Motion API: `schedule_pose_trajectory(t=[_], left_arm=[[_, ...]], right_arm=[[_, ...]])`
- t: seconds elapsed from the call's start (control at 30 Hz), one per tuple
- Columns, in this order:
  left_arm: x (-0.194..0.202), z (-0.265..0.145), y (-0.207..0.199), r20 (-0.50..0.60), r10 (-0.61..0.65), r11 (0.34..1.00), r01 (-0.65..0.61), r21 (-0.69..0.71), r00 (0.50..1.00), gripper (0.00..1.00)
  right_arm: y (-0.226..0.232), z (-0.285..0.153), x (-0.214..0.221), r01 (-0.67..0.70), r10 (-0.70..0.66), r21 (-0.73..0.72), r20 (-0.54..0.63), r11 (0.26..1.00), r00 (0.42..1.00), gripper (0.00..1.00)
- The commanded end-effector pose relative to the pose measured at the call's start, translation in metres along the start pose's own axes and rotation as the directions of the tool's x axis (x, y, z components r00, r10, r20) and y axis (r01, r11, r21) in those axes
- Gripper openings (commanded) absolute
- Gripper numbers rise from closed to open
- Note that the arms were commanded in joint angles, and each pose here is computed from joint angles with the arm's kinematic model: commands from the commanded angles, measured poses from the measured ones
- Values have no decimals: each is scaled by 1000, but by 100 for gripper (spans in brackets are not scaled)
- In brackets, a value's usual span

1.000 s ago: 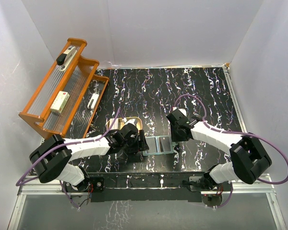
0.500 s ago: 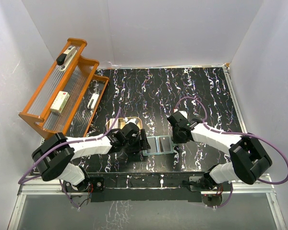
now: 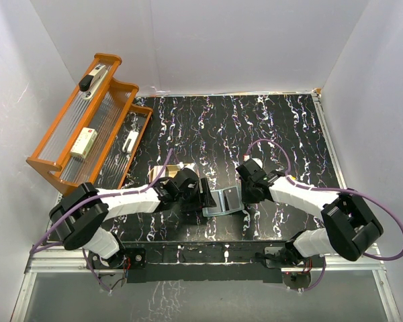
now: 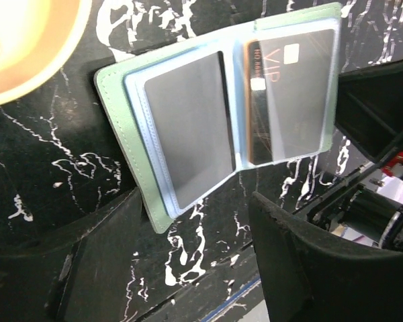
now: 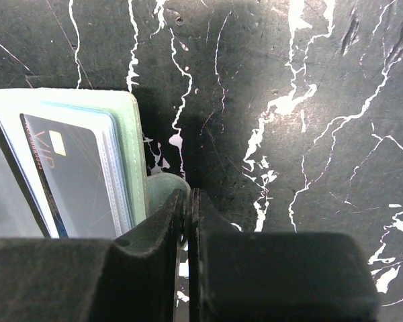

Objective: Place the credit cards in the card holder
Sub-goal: Close the card holder at the center of the board.

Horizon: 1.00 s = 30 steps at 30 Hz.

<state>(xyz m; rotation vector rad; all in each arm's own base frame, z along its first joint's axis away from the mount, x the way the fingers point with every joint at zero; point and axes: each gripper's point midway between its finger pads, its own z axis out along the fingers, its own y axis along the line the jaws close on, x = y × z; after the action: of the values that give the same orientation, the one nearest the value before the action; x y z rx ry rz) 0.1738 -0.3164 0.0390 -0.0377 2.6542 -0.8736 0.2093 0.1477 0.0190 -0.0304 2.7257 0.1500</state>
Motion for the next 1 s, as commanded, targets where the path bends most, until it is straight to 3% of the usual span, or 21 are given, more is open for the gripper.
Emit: schedule_pose_trajectory(t=[0.0,0.27,0.43,0.63,0.97], left_arm=[[-21,-22,-53,46,-16,986,8,169,999,62],[-20,-28,-91,37,-22,939,8,343,999,61],[-16,-26,-102,21,0,924,-8,382,1000,59],[-14,-23,-93,32,3,933,-14,359,999,59],[-14,-4,-73,37,62,966,-70,250,997,58]], right_arm=[[17,-3,-11,-3,7,-89,47,996,999,0],[27,-2,-14,29,-23,-135,46,990,999,0],[50,-1,-14,58,-45,-260,55,964,997,0],[73,-9,-19,87,-57,-371,91,924,994,0],[69,-8,-22,86,-56,-342,97,936,994,0]])
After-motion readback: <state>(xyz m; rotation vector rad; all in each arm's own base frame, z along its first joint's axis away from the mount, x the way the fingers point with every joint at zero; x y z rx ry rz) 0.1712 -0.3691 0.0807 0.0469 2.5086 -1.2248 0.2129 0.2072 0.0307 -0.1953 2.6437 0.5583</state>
